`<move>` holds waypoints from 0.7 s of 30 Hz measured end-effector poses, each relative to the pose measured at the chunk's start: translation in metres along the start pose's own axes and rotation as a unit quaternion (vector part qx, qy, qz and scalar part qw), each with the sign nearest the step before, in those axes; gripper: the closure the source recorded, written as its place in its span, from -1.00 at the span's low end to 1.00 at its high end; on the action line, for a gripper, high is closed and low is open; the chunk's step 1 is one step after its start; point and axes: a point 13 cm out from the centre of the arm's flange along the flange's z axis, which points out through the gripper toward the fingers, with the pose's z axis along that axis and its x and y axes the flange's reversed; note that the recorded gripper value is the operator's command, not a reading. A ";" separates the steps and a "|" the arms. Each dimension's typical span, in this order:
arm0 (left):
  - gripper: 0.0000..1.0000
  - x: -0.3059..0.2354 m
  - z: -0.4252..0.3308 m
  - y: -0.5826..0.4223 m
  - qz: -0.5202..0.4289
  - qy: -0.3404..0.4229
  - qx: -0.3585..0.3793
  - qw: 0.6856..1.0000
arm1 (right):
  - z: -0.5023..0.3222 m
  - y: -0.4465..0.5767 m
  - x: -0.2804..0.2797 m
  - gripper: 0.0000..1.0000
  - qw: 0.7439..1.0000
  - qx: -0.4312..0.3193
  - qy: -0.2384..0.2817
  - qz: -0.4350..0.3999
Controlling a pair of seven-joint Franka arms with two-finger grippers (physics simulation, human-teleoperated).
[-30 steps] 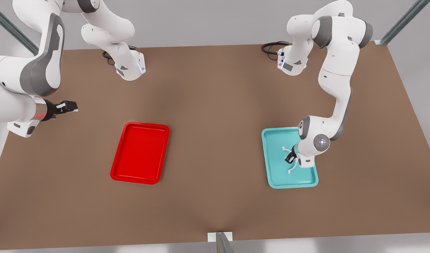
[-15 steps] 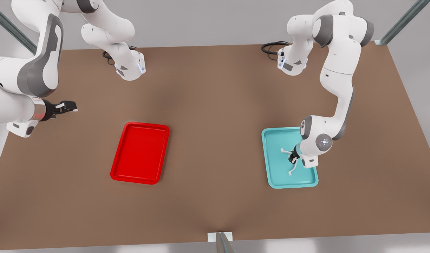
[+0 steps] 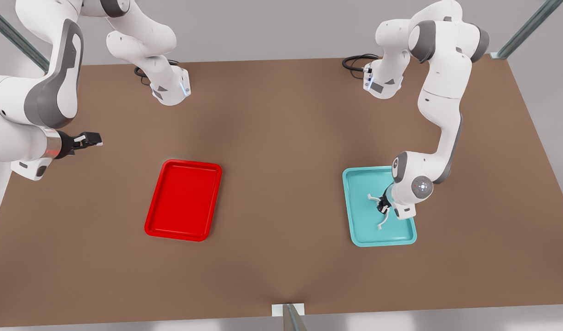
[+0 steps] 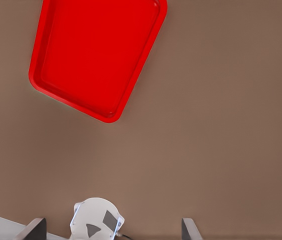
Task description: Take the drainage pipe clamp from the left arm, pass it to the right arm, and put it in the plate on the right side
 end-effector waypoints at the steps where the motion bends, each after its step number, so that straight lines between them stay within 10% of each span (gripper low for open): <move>1: 0.57 0.000 0.000 0.001 -0.002 0.000 -0.001 1.000 | 0.000 0.000 0.000 -1.00 1.000 0.000 0.000 0.000; 14: 0.57 0.001 -0.108 -0.075 0.035 -0.050 0.046 0.997 | 0.007 0.005 -0.008 -1.00 1.000 -0.012 0.003 -0.005; 21: 0.57 0.224 -0.180 -0.165 0.244 -0.043 0.047 0.968 | 0.066 0.274 -0.164 -1.00 0.970 0.026 -0.021 -0.241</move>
